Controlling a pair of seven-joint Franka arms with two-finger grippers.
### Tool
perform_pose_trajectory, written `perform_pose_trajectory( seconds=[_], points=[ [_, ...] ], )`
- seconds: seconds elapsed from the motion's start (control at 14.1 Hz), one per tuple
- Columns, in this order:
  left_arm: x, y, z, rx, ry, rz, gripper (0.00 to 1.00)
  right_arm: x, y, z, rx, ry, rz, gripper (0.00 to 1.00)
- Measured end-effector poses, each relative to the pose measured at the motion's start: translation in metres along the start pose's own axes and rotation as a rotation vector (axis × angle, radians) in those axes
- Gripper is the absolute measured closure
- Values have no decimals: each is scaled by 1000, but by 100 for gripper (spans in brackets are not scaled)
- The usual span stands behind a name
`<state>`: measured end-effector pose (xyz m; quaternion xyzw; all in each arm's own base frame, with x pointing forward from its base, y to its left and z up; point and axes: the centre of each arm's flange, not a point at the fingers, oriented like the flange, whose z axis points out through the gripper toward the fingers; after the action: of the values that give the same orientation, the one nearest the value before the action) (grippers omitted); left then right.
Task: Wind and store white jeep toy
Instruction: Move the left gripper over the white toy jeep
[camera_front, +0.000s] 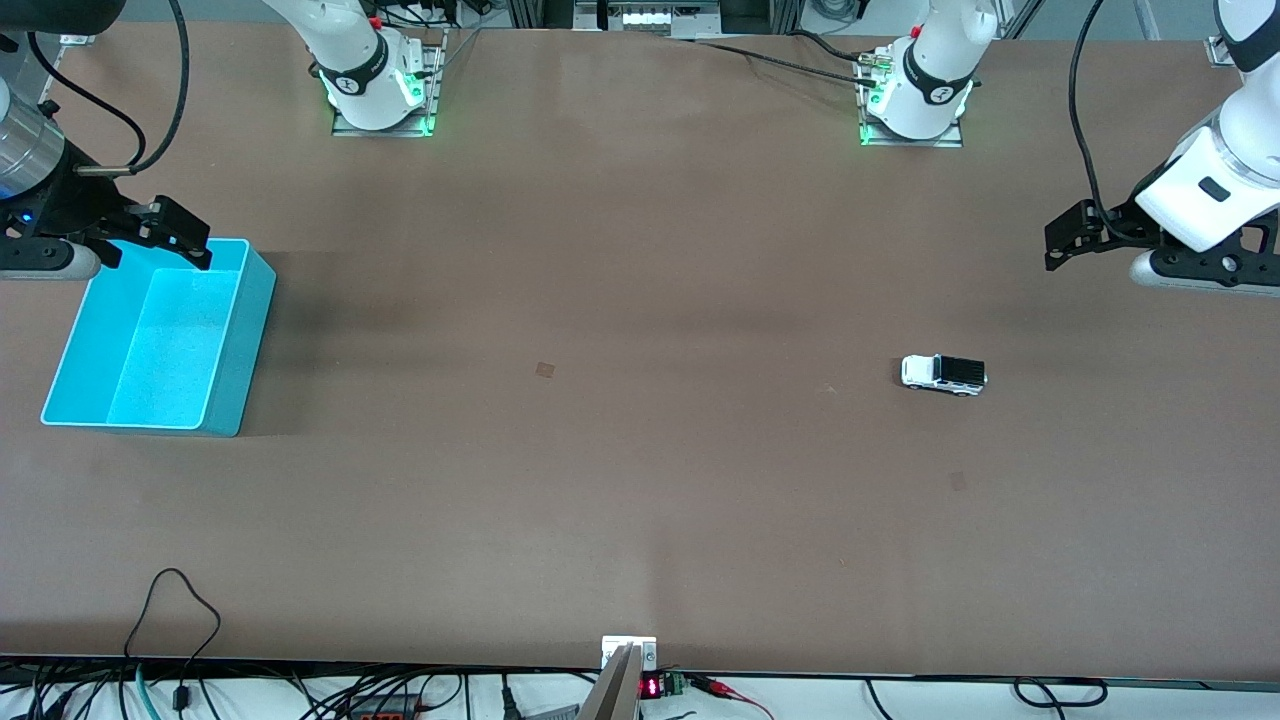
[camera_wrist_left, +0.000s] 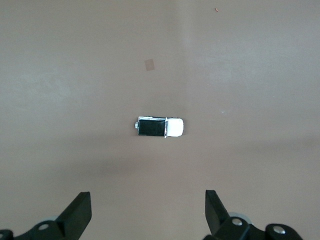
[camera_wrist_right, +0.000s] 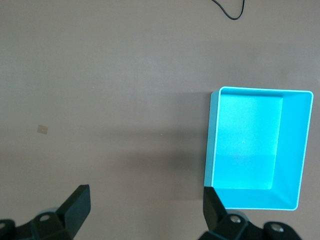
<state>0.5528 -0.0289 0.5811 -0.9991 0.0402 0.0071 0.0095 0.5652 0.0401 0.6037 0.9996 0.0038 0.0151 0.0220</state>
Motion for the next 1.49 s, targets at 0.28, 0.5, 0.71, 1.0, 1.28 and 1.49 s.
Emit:
perform_pose_trajectory(
  seconds=[0.28,0.5,0.71,1.0,1.28,1.49],
  points=[
    [0,0,0,0,0,0,0,0,0,0,0,0,0,0],
    [-1,1,1,-3,-14,1,0,0,0,0,0,0,0,0],
    [-11,5,9,-38,-106,0,0,0,0,0,0,0,0,0],
    [-19,8,19,-45,-204,8,0,0,0,0,0,0,0,0],
    [-24,7,31,-78,-285,220,0,0,0,0,0,0,0,0],
    [-19,2,44,-97,-308,416,0,0,0,0,0,0,0,0]
  ],
)
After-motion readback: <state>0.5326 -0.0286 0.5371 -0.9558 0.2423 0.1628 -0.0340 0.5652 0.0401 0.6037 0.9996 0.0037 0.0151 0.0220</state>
